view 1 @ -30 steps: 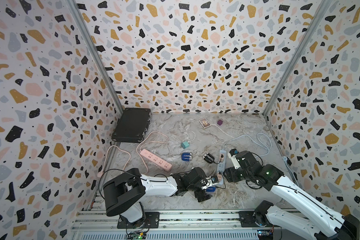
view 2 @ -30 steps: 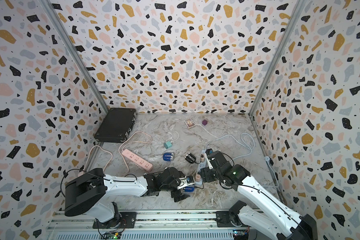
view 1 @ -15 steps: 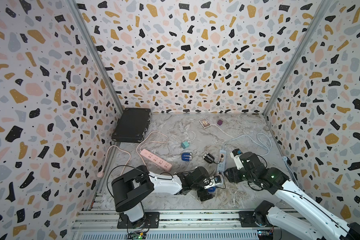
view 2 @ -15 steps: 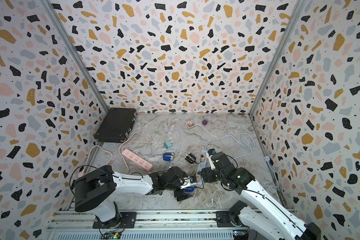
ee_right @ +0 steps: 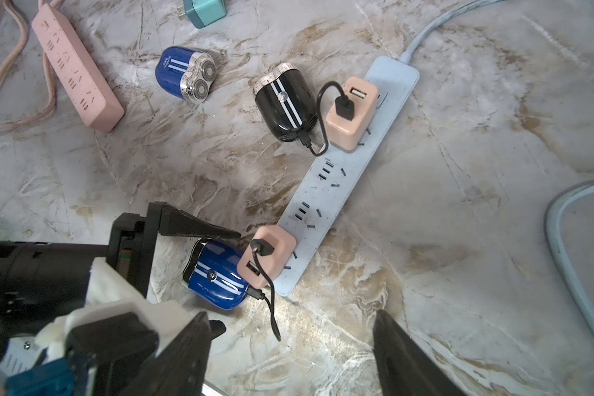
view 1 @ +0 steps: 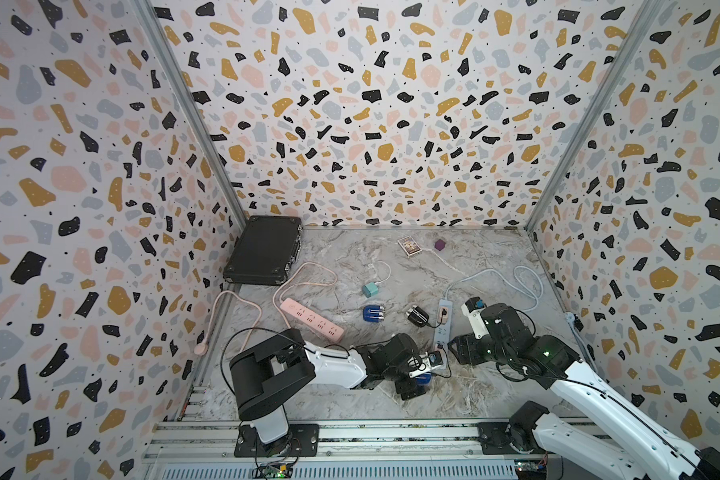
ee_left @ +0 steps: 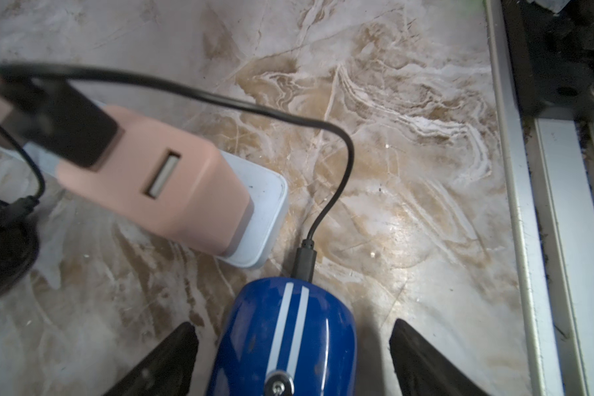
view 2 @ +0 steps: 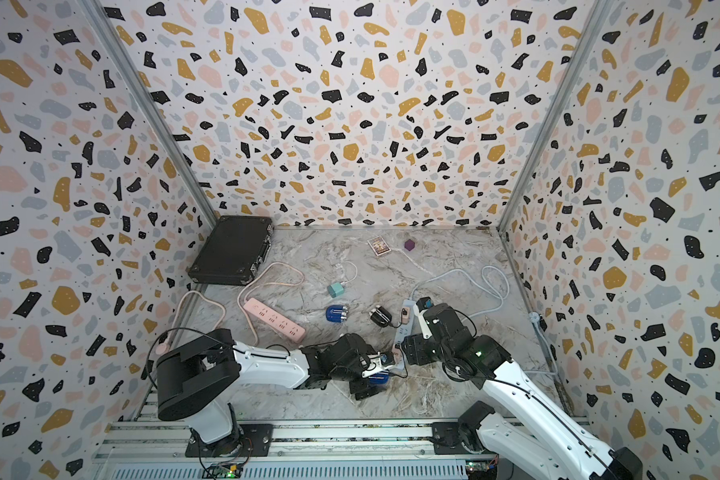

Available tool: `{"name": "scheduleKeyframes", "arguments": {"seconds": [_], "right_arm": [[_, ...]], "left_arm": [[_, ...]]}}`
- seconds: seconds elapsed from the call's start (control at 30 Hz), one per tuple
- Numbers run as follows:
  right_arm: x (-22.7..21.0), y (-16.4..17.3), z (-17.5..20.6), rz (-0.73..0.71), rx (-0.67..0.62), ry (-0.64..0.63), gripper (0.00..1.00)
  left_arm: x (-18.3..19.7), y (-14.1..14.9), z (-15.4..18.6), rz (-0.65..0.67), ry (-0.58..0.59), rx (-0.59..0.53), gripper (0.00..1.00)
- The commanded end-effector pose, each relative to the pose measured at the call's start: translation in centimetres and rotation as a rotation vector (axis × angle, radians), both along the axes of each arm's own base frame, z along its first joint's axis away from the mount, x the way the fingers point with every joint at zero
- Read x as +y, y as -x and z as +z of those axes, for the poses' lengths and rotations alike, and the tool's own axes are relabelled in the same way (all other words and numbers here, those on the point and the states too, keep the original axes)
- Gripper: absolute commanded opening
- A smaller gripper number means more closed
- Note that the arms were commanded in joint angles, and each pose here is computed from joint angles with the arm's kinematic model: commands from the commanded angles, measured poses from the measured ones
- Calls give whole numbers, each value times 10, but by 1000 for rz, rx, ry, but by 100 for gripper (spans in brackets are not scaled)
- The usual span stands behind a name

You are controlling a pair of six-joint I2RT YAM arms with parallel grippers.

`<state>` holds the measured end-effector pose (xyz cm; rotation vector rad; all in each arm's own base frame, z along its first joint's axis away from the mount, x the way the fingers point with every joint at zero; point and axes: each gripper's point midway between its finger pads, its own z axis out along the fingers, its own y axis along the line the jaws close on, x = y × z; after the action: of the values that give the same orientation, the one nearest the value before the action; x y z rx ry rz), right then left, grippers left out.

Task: Unplug the electric shaver
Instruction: Pick up the electric shaver from the center of the board.

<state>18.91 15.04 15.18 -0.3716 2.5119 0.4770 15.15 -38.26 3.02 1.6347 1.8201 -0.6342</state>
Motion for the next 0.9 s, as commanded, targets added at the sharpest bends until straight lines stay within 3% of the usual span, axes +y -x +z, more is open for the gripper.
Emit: {"name": "scheduleKeyframes", "arguments": {"seconds": [0.0, 0.2, 0.43, 0.87], "right_arm": [[-2, 3, 1, -4, 7, -3, 76], [-2, 2, -1, -6, 11, -1, 76], [-2, 1, 0, -8, 9, -5, 76], [-1, 2, 2, -8, 9, -20, 76]], "left_arm": [[-7, -2, 5, -12, 36, 21, 88], [-1, -9, 6, 20, 30, 16, 85], [2, -14, 6, 31, 17, 29, 67], [3, -10, 14, 21, 24, 46, 52]]}}
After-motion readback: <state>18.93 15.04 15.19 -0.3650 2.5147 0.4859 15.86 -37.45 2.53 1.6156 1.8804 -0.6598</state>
